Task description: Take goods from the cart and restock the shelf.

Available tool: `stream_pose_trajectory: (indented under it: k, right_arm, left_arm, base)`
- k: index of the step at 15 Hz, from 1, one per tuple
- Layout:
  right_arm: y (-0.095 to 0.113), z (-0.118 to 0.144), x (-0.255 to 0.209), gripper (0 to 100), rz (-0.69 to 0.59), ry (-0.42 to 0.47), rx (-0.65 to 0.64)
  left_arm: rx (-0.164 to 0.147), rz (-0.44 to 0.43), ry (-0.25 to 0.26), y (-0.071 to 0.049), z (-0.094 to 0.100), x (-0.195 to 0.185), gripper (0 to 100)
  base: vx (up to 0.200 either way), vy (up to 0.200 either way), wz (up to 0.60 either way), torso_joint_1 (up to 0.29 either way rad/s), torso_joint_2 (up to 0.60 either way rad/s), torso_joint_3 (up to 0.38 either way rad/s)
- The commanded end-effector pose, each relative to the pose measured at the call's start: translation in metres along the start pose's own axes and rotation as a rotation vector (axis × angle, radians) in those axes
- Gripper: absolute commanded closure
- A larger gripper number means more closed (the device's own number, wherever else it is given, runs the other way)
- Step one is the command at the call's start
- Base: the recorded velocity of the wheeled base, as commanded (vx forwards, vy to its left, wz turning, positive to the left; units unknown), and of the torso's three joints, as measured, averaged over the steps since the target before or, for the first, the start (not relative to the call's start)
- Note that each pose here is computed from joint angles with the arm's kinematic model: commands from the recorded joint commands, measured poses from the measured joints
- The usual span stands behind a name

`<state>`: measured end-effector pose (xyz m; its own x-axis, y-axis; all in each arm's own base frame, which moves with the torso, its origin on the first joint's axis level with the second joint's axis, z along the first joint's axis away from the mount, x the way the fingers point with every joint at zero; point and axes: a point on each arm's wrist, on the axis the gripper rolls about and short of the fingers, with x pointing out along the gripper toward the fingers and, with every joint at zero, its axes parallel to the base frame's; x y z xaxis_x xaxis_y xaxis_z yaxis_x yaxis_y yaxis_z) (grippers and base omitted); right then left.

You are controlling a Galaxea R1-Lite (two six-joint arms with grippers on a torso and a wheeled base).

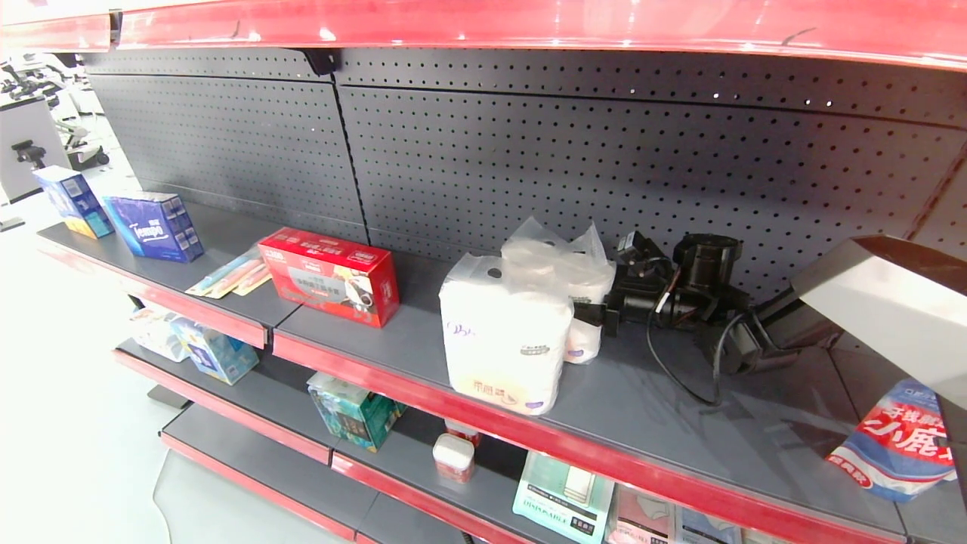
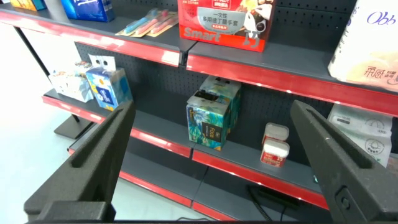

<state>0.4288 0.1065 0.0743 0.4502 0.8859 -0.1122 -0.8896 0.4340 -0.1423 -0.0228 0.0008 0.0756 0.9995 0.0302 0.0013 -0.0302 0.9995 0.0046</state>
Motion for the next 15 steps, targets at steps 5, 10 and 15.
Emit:
stream_pose_trajectory:
  k: [5,10,15]
  right_arm:
    - [0.001,-0.001,-0.001,0,-0.004,0.004,0.008]
    - [0.003,0.012,-0.005,0,-0.006,-0.009,-0.033]
    - [0.010,0.033,-0.019,0,-0.044,-0.012,-0.045]
  left_arm:
    - [0.000,0.000,0.000,0.000,0.000,0.000,0]
    - [0.000,0.000,0.000,0.000,0.000,0.000,0]
    - [0.000,0.000,0.000,0.000,0.000,0.000,0]
  base:
    - [0.000,0.000,0.00,0.000,0.00,0.000]
    - [0.000,0.000,0.00,0.000,0.00,0.000]
    - [0.000,0.000,0.00,0.000,0.00,0.000]
